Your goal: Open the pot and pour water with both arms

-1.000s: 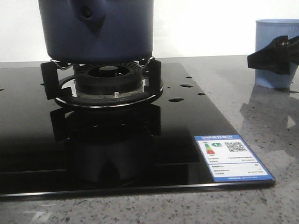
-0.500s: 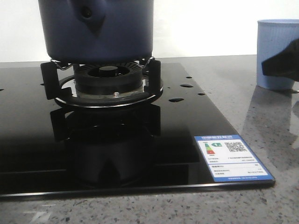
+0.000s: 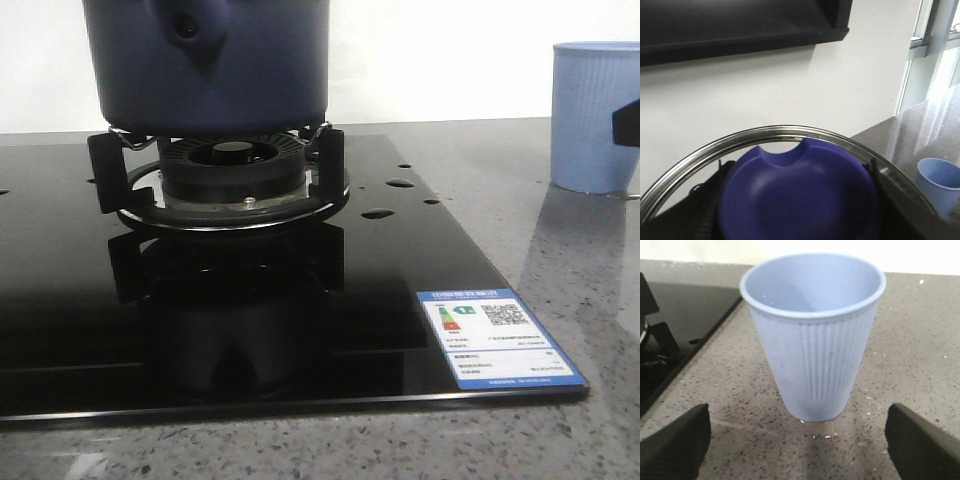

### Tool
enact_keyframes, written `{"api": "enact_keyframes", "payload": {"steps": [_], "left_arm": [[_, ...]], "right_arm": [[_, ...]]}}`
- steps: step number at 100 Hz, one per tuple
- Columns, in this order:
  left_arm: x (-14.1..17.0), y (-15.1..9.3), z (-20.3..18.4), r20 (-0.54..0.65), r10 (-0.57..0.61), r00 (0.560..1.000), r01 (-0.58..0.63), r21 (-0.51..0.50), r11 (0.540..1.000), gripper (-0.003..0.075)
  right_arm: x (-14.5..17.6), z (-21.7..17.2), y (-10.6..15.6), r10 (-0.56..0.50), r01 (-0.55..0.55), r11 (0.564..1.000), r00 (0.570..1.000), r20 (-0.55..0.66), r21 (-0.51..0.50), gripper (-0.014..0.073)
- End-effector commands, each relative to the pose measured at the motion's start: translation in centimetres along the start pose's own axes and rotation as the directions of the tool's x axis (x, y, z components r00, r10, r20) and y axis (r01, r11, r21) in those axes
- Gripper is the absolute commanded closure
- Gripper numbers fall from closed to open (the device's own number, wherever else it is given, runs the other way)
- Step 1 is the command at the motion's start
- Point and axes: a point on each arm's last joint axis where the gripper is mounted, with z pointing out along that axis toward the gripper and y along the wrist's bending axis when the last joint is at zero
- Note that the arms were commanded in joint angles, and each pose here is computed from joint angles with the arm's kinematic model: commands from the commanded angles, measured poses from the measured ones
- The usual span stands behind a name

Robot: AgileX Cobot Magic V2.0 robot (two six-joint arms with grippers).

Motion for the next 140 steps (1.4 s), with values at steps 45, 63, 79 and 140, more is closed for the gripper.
{"api": "enact_keyframes", "payload": {"steps": [45, 63, 79, 140], "left_arm": [[3.5, -0.9, 6.5, -0.109, -0.111, 0.988, 0.124, 0.121, 0.985, 0.0450], [4.5, -0.5, 7.7, -0.116, -0.123, 0.986, 0.138, 0.137, 0.981, 0.0450], [4.9, -0.8, 8.2, -0.110, -0.066, 0.992, 0.085, 0.168, 0.982, 0.0450], [5.5, -1.0, 8.7, -0.109, 0.044, 0.993, -0.020, 0.210, 0.978, 0.0450]], "right_arm": [[-1.2, -5.3, 1.9, -0.074, 0.060, 0.995, 0.981, 0.177, 0.079, -0.0048], [-1.4, -5.7, 1.9, -0.083, 0.066, 0.993, 0.980, 0.181, 0.099, -0.0048], [-1.4, -5.7, 1.9, -0.083, 0.066, 0.993, 0.980, 0.181, 0.099, -0.0048], [-1.3, -5.7, 1.9, -0.083, 0.066, 0.993, 0.980, 0.179, 0.101, -0.0048]]}}
